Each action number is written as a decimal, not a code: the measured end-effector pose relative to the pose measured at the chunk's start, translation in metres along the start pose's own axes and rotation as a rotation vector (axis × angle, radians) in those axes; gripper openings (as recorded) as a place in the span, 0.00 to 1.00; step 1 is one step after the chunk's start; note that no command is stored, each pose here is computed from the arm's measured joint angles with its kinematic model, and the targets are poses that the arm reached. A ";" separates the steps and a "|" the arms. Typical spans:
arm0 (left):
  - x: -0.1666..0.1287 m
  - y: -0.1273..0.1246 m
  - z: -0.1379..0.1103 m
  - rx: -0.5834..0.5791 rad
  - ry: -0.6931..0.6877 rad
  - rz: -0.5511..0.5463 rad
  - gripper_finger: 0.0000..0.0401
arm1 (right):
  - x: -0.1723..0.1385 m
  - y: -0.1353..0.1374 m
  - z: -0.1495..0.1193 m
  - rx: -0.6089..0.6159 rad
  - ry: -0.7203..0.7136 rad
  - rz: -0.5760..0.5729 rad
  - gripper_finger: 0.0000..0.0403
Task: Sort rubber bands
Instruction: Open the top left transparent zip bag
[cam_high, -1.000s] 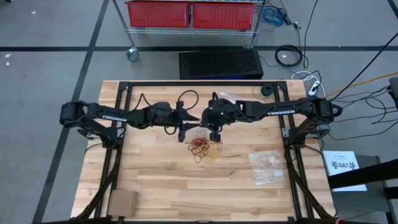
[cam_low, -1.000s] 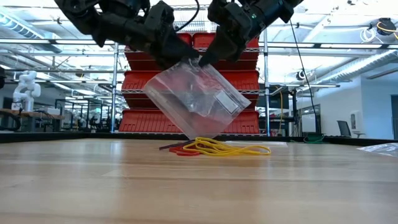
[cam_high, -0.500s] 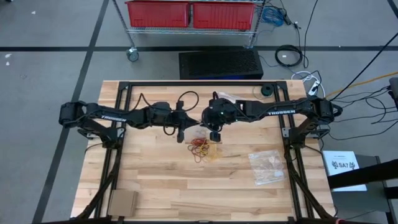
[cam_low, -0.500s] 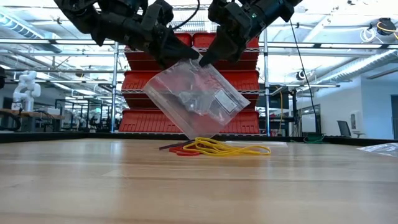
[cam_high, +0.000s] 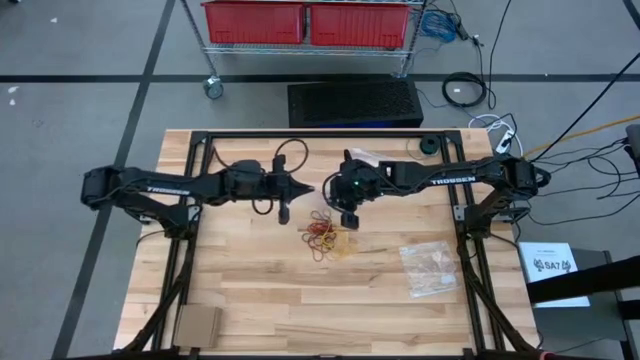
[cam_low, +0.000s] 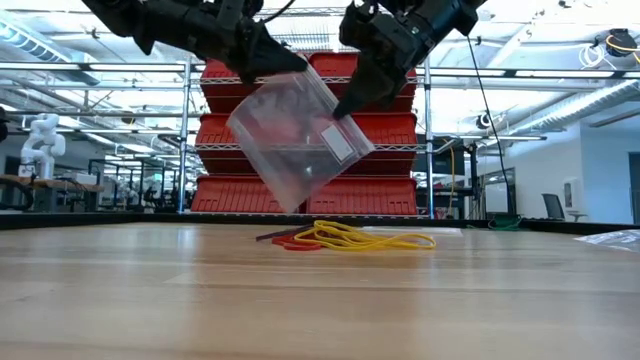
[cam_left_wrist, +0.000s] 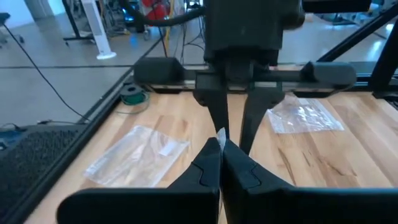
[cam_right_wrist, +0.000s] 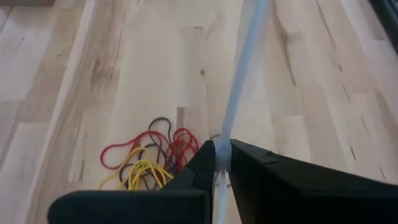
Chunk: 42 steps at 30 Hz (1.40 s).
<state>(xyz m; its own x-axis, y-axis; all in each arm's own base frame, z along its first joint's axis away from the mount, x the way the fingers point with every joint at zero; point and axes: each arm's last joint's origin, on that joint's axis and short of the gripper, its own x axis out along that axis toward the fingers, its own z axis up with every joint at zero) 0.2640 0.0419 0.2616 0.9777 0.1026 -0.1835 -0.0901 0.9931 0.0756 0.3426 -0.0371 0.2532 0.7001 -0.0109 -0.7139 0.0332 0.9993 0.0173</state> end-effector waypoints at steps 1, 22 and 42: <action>-0.001 0.000 0.001 0.003 -0.002 0.005 0.00 | 0.000 0.000 -0.001 0.003 0.007 0.000 0.04; -0.007 0.001 0.005 0.007 -0.007 0.035 0.00 | 0.000 -0.001 -0.014 0.022 0.143 -0.039 0.04; -0.008 0.001 0.005 -0.003 0.002 0.038 0.00 | -0.026 0.001 -0.013 0.025 0.129 -0.042 0.34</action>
<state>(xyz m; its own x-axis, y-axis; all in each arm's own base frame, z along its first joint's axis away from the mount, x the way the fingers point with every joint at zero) 0.2574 0.0421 0.2685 0.9731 0.1402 -0.1827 -0.1276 0.9887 0.0791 0.3154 -0.0357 0.2631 0.6001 -0.0467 -0.7986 0.0795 0.9968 0.0014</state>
